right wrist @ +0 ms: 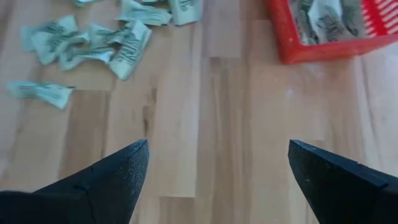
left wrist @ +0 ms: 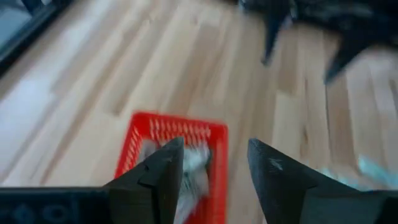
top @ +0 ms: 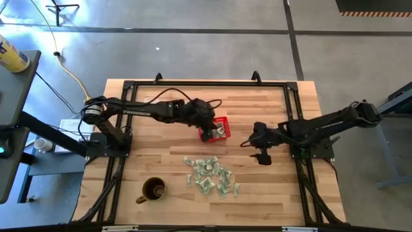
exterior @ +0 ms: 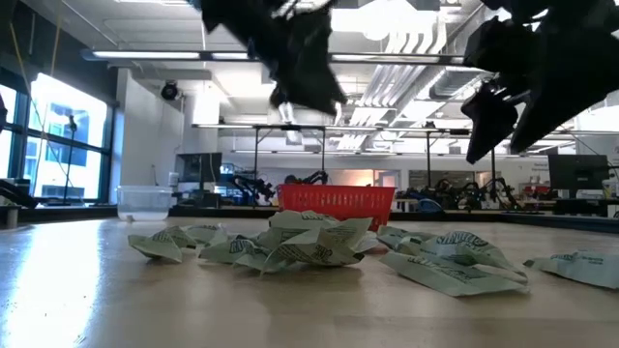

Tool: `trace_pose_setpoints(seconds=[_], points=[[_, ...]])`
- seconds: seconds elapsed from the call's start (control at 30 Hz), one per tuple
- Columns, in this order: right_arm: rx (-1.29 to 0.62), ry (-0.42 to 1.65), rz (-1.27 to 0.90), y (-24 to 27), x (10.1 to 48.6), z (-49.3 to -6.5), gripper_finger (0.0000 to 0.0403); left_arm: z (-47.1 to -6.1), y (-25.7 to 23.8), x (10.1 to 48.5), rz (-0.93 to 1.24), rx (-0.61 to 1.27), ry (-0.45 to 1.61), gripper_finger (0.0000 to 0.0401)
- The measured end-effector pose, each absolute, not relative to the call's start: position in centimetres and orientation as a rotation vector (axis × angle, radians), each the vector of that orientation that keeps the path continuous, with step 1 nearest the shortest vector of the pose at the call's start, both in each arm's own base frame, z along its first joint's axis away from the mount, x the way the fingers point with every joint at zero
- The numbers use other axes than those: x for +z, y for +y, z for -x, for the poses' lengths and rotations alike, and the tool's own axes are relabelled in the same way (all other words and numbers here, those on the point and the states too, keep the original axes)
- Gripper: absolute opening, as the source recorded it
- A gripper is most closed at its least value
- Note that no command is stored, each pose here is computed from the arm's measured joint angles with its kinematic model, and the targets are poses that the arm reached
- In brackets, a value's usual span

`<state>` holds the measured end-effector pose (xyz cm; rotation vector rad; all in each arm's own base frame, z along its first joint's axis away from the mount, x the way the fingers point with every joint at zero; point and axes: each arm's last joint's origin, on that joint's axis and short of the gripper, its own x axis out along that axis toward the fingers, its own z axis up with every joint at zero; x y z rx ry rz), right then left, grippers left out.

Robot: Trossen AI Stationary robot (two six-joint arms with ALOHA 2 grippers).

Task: Pick and place items into bin
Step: Put the green stevia packet into the red bin

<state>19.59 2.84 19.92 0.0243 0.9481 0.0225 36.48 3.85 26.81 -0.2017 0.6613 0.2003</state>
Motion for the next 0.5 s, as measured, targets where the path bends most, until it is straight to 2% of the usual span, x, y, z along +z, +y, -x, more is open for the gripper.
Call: trace_pose_setpoints(seconds=[0.13,0.3,0.4,0.5], points=[[0.092,0.992,-0.027,4.0,19.2,-19.7,0.0374,-35.5,2.4,27.5,0.149,0.167,0.871,0.0219],[0.369,1.021,0.199,6.4,17.6,-20.4,0.0374,-33.8,0.4,26.1,0.106,0.182,1.096,0.0220],[0.555,0.944,0.325,8.3,16.8,-21.1,0.0374,-33.4,-0.8,26.0,0.123,0.186,1.127,0.0219],[0.650,0.864,0.394,10.3,15.9,-21.8,0.0374,-33.4,-2.2,26.0,0.116,0.199,1.122,0.0214]])
